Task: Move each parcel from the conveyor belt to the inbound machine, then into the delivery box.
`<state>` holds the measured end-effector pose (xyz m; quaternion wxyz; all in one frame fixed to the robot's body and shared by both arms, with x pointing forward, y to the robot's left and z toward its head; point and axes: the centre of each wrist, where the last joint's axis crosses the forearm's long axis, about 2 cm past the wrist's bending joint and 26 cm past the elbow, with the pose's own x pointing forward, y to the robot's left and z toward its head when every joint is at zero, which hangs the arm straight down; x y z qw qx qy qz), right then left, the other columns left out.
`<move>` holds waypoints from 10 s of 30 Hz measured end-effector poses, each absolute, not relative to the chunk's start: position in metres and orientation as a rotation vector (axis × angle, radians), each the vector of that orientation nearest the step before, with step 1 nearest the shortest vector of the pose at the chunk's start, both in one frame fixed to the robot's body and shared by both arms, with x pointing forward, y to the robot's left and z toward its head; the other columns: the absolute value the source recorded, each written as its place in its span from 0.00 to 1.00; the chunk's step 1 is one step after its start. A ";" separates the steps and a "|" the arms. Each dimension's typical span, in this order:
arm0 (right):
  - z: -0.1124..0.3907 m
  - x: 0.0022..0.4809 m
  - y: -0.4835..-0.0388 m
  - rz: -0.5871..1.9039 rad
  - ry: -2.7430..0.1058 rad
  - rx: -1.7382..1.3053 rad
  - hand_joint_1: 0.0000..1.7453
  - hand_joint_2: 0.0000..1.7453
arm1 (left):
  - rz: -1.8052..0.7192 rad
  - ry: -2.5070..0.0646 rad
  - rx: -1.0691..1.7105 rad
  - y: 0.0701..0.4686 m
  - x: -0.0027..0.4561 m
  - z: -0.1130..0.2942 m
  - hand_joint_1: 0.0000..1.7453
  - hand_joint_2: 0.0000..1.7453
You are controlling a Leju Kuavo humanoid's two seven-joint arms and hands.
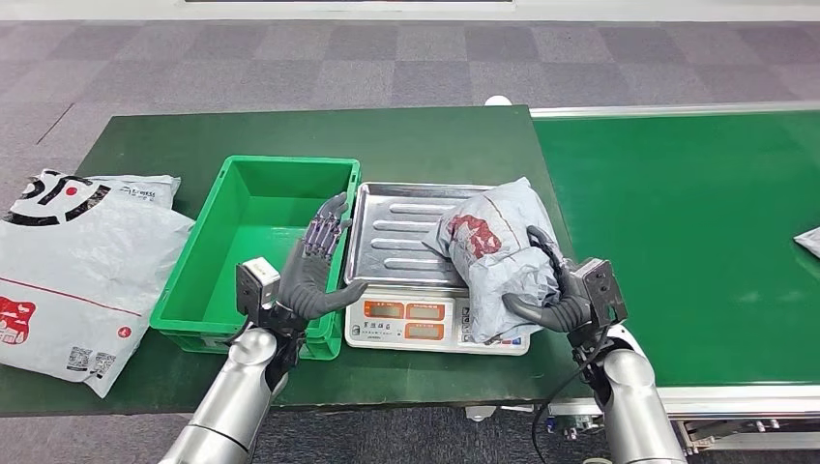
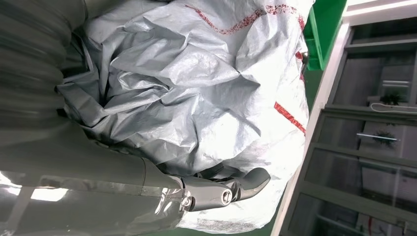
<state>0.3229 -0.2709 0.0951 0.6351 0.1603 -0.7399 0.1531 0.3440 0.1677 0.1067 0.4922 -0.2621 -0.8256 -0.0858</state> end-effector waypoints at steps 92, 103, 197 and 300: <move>0.136 0.360 -0.316 -0.395 -2.143 -0.478 0.00 1.00 | -0.972 -1.654 0.307 0.062 0.359 0.127 0.35 1.00; 0.133 0.362 -0.311 -0.411 -2.126 -0.461 0.00 1.00 | -0.725 -1.946 0.232 0.074 0.358 0.124 1.00 1.00; 0.124 0.373 -0.286 -0.303 -2.062 -0.498 0.00 1.00 | -1.125 -1.585 0.464 0.071 0.361 0.127 1.00 1.00; 0.113 0.356 -0.300 -0.221 -2.070 -0.534 0.00 1.00 | -0.195 -1.906 0.113 0.188 0.342 0.090 0.00 1.00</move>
